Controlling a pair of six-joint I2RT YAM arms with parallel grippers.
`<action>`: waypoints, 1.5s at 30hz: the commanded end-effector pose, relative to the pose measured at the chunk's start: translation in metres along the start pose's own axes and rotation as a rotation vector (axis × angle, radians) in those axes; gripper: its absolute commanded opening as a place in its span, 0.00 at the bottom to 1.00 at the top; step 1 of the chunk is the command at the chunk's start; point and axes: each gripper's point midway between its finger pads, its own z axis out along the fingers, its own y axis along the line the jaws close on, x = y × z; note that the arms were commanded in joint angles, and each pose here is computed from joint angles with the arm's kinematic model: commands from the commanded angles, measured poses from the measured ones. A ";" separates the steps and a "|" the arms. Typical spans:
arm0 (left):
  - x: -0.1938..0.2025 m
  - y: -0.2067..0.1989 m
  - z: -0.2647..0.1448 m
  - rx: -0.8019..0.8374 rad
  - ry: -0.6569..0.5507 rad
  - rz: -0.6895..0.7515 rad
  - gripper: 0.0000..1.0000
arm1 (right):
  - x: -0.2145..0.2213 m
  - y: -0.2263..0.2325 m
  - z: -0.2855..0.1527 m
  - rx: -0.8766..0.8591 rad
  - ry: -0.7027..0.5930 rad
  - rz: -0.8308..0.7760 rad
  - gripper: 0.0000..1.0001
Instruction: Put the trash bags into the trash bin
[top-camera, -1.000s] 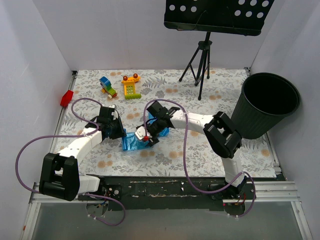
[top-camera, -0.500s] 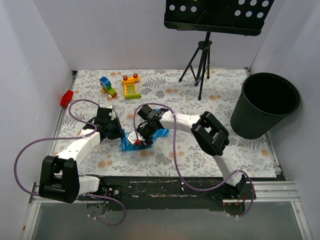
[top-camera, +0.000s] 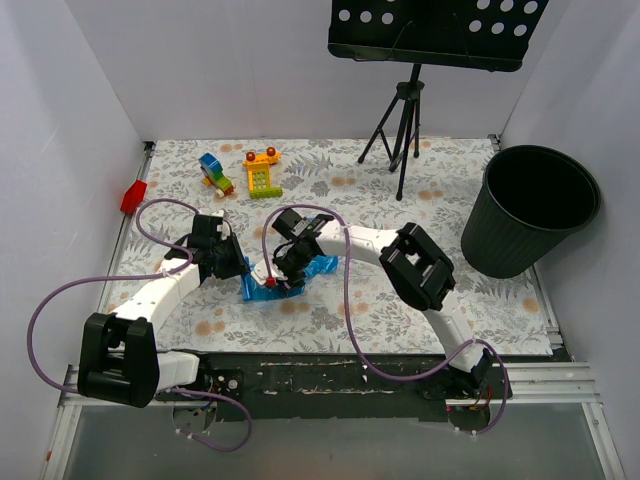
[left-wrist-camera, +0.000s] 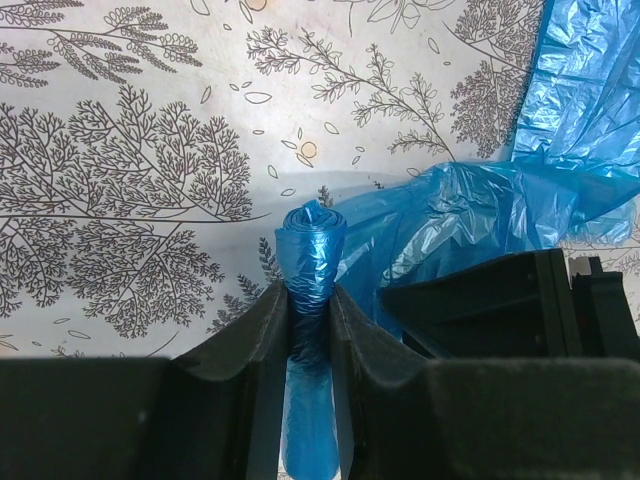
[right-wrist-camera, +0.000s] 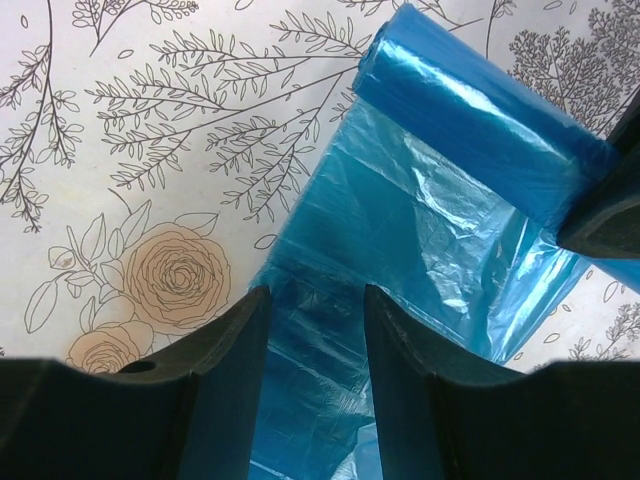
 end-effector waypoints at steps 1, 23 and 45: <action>-0.003 -0.004 -0.006 0.031 -0.021 0.009 0.00 | 0.036 0.019 0.014 -0.053 0.100 0.122 0.52; -0.008 -0.012 -0.012 0.073 -0.037 -0.011 0.00 | 0.101 0.119 0.038 -0.262 0.309 0.581 0.16; -0.006 -0.010 -0.009 0.090 -0.018 -0.042 0.00 | 0.032 0.025 -0.003 0.010 0.076 0.371 0.32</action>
